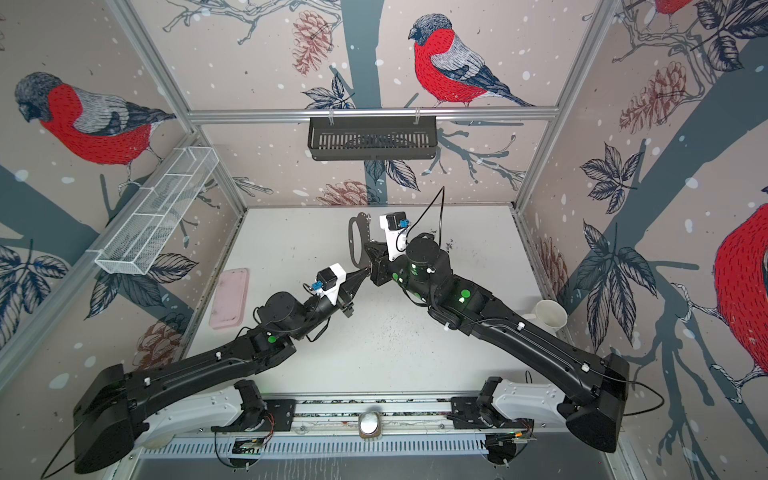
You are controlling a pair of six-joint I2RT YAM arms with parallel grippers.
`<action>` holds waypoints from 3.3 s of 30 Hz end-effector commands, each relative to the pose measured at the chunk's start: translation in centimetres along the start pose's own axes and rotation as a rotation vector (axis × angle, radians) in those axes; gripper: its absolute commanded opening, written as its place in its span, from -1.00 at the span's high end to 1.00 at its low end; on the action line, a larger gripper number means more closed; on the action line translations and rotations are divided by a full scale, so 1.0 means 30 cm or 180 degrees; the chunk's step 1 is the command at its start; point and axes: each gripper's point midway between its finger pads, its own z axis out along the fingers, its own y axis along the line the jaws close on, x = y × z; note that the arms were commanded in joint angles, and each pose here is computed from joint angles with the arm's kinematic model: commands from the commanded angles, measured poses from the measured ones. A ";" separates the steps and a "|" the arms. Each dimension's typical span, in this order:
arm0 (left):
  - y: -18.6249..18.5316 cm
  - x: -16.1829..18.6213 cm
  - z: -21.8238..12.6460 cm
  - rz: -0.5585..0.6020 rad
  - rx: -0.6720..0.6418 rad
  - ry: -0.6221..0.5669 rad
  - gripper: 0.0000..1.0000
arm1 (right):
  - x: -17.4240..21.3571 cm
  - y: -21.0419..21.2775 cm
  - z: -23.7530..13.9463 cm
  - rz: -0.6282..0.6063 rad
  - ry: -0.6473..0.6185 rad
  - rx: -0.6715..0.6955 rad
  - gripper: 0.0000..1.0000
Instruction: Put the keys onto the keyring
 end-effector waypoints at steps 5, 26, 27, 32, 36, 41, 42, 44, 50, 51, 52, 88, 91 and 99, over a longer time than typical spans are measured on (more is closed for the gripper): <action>-0.014 -0.054 0.001 0.0038 0.0112 -0.0160 1.00 | 0.026 -0.017 0.024 -0.0162 0.0246 0.0093 1.00; 0.010 -0.043 0.010 0.0222 0.0051 0.0109 1.00 | 0.083 -0.082 0.039 -0.0251 0.0775 0.0125 0.48; 0.017 -0.046 0.013 0.0197 0.0033 0.0129 1.00 | 0.076 -0.085 0.031 -0.0243 0.0750 0.0114 0.46; 0.017 -0.042 0.045 0.0098 0.0094 0.0338 1.00 | 0.059 -0.106 0.002 -0.0238 0.0667 0.0108 0.41; 0.004 -0.035 0.067 0.0074 0.0210 0.0524 1.00 | 0.034 -0.126 -0.038 -0.0265 0.0514 0.0120 0.40; -0.007 -0.020 0.080 0.0117 0.0354 0.0761 1.00 | 0.001 -0.139 -0.095 -0.0345 0.0253 0.0107 0.38; -0.007 -0.019 0.082 0.0119 0.0381 0.0787 1.00 | 0.002 -0.138 -0.102 -0.0389 0.0218 0.0082 0.42; -0.010 -0.019 0.083 0.0121 0.0430 0.0814 1.00 | -0.002 -0.138 -0.118 -0.0461 0.0128 0.0051 0.46; -0.045 -0.021 0.076 0.0099 0.0821 0.0912 1.00 | 0.024 -0.112 -0.148 -0.0676 0.0033 -0.0184 0.62; -0.052 -0.019 0.074 0.0091 0.0884 0.0940 1.00 | 0.036 -0.101 -0.154 -0.0729 0.0031 -0.0262 0.64; -0.056 -0.015 0.071 0.0085 0.0941 0.0968 1.00 | 0.045 -0.089 -0.159 -0.0770 0.0022 -0.0344 0.64; -0.115 -0.014 0.064 0.0023 0.1420 0.1006 1.00 | 0.122 -0.011 -0.224 -0.1262 0.0075 -0.0664 0.60; -0.121 -0.018 0.057 0.0020 0.1462 0.0998 1.00 | 0.126 -0.006 -0.228 -0.1302 0.0099 -0.0702 0.60; -0.133 -0.021 0.035 -0.0044 0.1631 0.0989 1.00 | 0.115 -0.019 -0.244 -0.1303 0.0055 -0.0706 0.55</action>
